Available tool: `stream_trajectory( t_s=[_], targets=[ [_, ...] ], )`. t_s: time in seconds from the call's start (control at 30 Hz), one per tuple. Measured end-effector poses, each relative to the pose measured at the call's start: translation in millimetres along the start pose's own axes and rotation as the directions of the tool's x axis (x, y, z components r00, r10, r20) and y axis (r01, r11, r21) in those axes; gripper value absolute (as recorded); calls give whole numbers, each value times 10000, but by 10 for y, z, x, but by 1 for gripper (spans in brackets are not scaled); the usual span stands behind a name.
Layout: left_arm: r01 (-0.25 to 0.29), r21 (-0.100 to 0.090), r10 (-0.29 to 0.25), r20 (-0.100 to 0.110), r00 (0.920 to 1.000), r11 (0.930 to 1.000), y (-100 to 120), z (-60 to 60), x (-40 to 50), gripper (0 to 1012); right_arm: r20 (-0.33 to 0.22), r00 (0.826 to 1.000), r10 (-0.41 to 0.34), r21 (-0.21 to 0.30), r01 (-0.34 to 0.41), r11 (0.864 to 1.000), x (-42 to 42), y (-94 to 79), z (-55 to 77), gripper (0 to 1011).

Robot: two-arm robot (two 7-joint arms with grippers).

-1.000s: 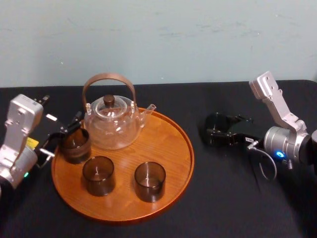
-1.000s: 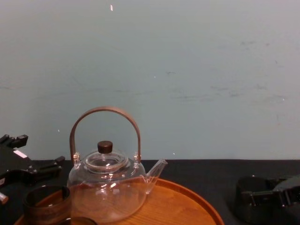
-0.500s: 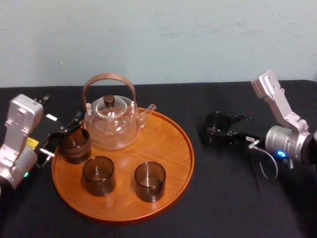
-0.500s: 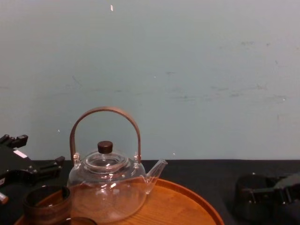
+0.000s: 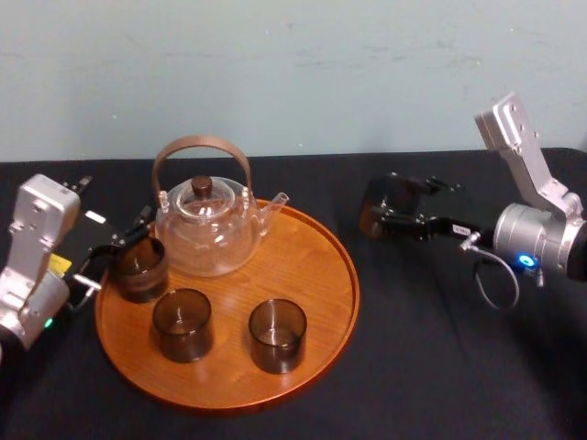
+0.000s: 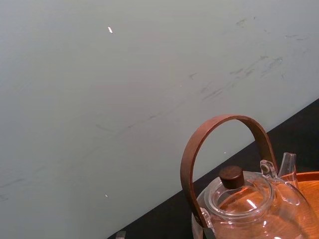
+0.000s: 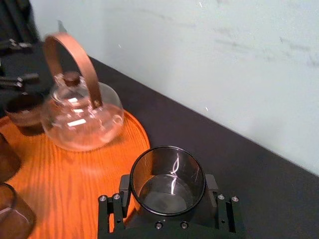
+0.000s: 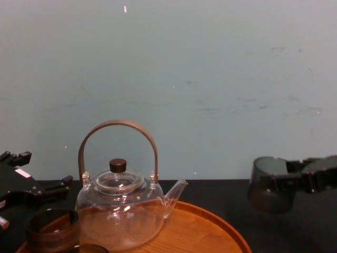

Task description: Pick up the glass from the table and place it on the tray.

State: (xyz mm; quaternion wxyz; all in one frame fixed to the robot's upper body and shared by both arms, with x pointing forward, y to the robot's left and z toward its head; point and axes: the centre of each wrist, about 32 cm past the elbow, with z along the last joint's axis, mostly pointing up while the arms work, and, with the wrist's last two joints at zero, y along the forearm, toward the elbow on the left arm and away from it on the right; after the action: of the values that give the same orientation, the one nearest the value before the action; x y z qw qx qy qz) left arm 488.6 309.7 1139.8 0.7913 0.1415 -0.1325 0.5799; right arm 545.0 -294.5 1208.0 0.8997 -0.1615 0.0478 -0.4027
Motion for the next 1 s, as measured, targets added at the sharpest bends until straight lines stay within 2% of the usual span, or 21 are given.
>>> stream_trajectory(
  t_s=[0.23,0.4,0.6,0.8,1.0],
  targets=[
    [0,0,0,0,10000,10000,0,0,0,1001,493,9970,598,425,-619,9972,-78,53,202,898],
    [-1,0,1,0,10000,10000,0,0,0,1002,702,9919,1054,499,-1091,9928,-157,134,266,898],
    [0,0,0,0,10000,10000,0,0,0,1002,811,9852,1513,438,-1551,9869,-249,245,282,898],
    [0,0,0,0,10000,10000,0,0,0,1001,802,9761,2020,207,-2042,9787,-366,398,233,898],
    [0,0,0,-1,10000,10000,0,0,0,1001,747,9712,2265,73,-2276,9737,-430,486,183,898]
  ],
)
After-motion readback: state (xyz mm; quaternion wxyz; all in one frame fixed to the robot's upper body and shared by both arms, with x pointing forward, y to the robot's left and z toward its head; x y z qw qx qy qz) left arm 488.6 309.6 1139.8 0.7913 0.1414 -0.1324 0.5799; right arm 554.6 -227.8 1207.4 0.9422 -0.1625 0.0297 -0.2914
